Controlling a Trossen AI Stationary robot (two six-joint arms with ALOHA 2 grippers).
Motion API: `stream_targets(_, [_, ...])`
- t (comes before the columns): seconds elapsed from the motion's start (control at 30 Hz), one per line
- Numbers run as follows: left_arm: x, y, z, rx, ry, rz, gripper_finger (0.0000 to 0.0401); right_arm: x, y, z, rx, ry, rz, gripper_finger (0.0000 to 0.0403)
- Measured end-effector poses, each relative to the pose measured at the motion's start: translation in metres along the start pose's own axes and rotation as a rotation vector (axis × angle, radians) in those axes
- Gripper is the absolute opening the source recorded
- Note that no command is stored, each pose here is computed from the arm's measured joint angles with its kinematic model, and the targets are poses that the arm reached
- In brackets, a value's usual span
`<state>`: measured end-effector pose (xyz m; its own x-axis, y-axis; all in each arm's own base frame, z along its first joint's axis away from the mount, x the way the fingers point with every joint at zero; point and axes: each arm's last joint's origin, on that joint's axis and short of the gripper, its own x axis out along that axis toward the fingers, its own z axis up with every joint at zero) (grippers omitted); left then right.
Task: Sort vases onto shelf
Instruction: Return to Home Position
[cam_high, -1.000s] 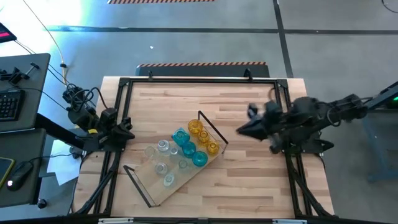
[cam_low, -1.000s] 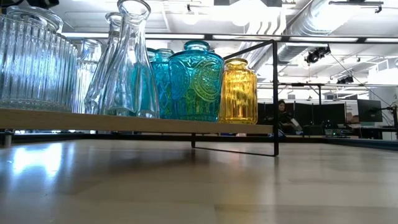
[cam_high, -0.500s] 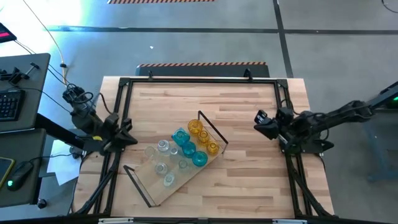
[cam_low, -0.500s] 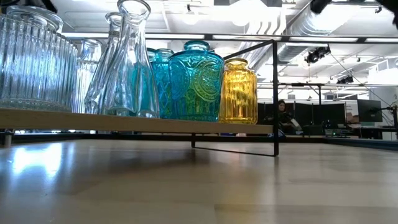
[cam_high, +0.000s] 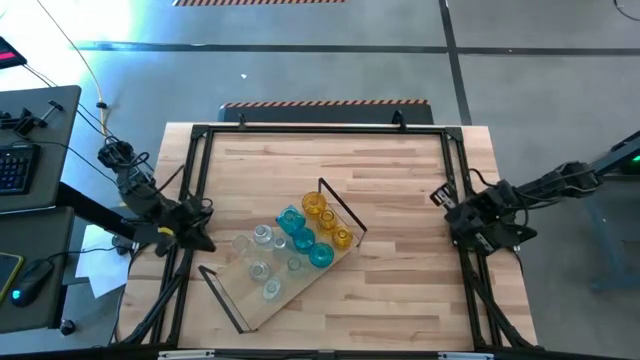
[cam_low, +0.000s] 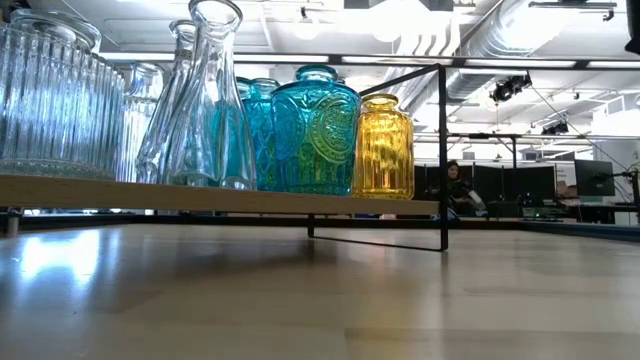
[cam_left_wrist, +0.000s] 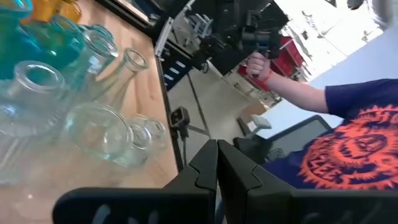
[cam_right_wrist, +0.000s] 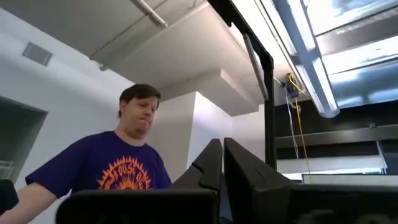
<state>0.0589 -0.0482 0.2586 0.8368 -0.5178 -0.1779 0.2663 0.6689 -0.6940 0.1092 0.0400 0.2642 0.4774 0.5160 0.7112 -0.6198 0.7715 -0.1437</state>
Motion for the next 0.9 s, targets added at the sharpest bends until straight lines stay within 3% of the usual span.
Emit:
stream_targets(0.27, [0.007,0.001,0.002,0.065,0.023,0.012,0.0000,0.000,0.000,-0.002,0.007,0.018,0.002,0.0000])
stream_targets(0.53, [0.017,-0.011,0.036,0.277,-0.303,-0.037,0.0000,0.000,-0.001,-0.002,-0.013,0.017,-0.003,0.0000])
stream_targets(0.63, [0.022,-0.003,0.040,0.333,-0.324,0.069,0.0000,0.000,-0.001,-0.002,-0.013,0.016,-0.006,0.0000])
stream_targets(0.9, [0.024,0.030,0.057,0.426,-0.413,0.515,0.0000,0.000,-0.001,-0.005,-0.011,0.043,-0.012,0.0000])
